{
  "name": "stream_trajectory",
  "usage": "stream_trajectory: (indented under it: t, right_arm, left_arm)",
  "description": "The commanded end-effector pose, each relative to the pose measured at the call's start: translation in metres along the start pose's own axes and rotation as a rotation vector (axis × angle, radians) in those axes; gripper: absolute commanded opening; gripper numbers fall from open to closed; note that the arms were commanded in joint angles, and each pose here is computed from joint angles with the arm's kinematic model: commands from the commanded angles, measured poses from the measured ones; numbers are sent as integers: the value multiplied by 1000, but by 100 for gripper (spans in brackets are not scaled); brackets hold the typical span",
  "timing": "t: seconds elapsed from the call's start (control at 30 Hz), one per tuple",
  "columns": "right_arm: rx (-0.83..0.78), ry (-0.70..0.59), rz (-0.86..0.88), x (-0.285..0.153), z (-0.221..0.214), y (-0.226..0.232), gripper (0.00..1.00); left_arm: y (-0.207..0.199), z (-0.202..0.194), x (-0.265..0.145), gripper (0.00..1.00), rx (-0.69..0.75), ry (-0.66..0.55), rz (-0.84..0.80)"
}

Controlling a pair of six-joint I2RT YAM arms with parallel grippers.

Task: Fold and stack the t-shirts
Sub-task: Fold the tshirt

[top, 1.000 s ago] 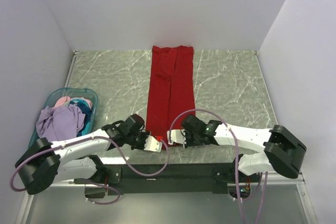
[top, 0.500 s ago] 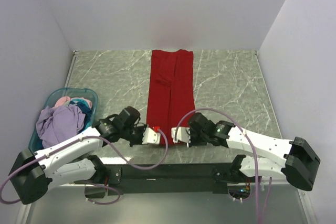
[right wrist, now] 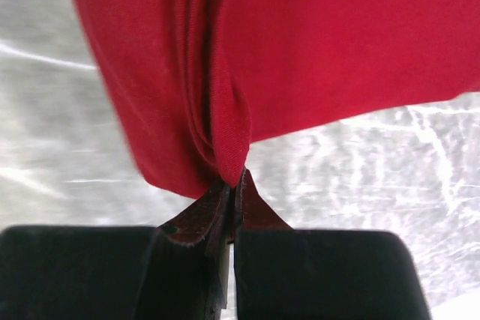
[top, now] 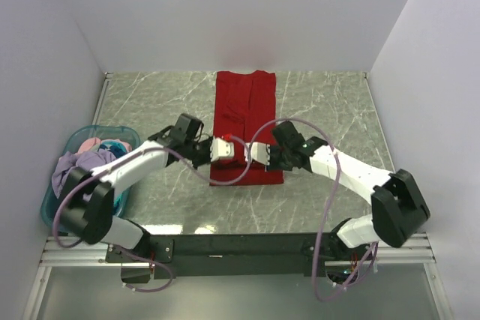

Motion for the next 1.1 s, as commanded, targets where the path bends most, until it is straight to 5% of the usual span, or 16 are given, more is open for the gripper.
stream_trajectory:
  t: [0.0, 0.5, 0.9, 1.07]
  right_arm:
    - [-53, -31, -100, -1, 3, -50, 0]
    - [16, 15, -149, 51, -36, -156, 0]
    - [66, 37, -209, 80, -50, -200, 0]
    - [126, 48, -315, 63, -56, -220, 63]
  left_arm:
    - [48, 27, 1, 0, 76, -84, 63]
    - [177, 39, 37, 0, 38, -122, 168]
    - [223, 29, 50, 5, 35, -116, 245]
    - [241, 38, 40, 42, -26, -147, 323]
Point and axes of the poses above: each gripper's point midway between its finger pads, its own x axis out along the fingers, its own y axis along the line the jaws close on, z = x × y, the point moved 2 cm from there along -x, back along the fingers, and after that the axes turned 11 degrees about -x, right-handed, at the moved point
